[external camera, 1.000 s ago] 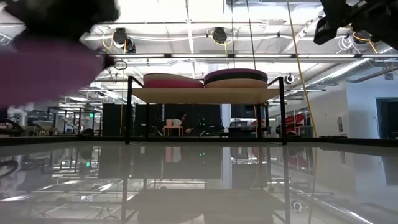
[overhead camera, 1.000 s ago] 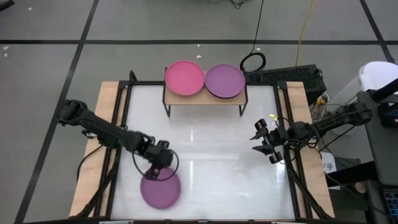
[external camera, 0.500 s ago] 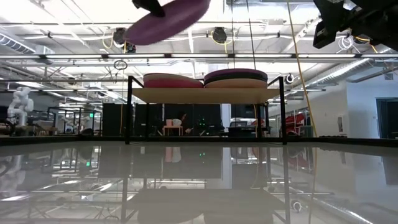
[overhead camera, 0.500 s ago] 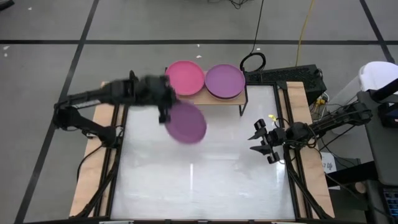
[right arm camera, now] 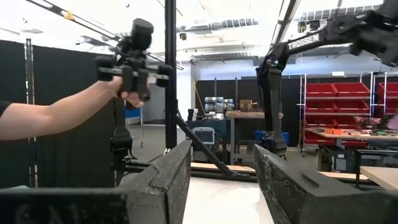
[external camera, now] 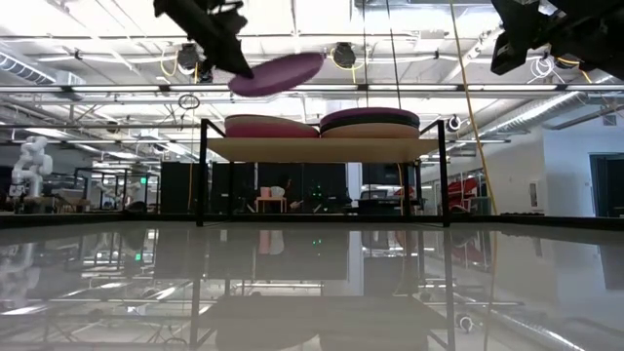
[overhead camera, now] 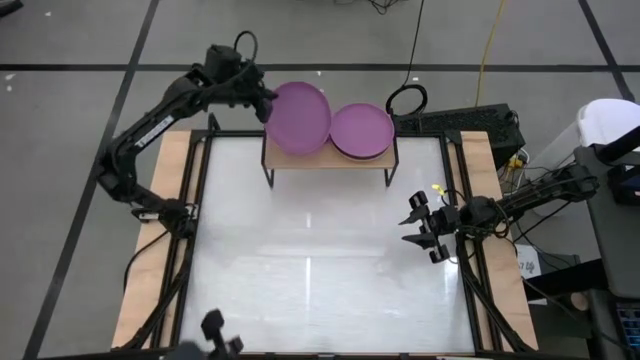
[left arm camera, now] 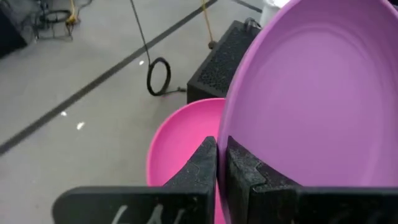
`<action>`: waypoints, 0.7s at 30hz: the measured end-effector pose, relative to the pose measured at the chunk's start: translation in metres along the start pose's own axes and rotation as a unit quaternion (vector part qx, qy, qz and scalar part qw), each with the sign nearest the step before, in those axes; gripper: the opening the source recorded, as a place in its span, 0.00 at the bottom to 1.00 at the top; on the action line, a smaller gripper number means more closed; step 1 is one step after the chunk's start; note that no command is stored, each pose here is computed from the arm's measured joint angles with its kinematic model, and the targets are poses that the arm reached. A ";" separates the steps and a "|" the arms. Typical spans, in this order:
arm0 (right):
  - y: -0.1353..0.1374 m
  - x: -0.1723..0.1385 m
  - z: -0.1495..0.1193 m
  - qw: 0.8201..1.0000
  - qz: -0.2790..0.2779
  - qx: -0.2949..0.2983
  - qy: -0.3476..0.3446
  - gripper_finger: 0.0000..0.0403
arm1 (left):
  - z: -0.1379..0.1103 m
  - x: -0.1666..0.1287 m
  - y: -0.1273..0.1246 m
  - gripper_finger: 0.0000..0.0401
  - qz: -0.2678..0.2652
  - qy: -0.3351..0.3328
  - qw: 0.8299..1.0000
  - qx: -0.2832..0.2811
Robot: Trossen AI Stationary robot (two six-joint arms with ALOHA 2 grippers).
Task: Place and stack plates onto a shelf
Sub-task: Stack the violet plate on top of the pink plate on the shelf
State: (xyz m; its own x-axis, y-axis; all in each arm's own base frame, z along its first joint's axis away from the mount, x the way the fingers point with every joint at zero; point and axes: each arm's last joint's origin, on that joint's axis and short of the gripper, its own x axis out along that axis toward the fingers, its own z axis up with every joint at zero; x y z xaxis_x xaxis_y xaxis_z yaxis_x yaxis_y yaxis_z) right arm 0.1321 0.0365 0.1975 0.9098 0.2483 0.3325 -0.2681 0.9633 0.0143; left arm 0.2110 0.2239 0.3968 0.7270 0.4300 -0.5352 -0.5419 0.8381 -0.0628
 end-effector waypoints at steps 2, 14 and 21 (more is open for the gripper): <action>0.000 0.000 0.000 1.000 0.000 0.000 0.000 0.38 | -0.002 0.010 0.012 0.03 0.005 0.007 1.000 -0.015; 0.000 0.000 0.000 1.000 0.000 0.000 0.000 0.38 | -0.022 0.052 0.046 0.04 0.027 0.072 0.995 -0.059; 0.000 0.000 0.000 1.000 0.000 0.001 0.001 0.38 | -0.023 0.052 0.044 0.26 0.026 0.076 0.995 -0.053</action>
State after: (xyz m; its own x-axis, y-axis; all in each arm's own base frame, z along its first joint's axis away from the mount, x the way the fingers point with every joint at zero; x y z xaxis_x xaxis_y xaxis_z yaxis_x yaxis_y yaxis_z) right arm 0.1321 0.0365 0.1973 0.9105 0.2481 0.3309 -0.2685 0.9631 0.0166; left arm 0.2153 0.2757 0.3471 0.6290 0.4102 -0.6603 -0.6245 0.7726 -0.1149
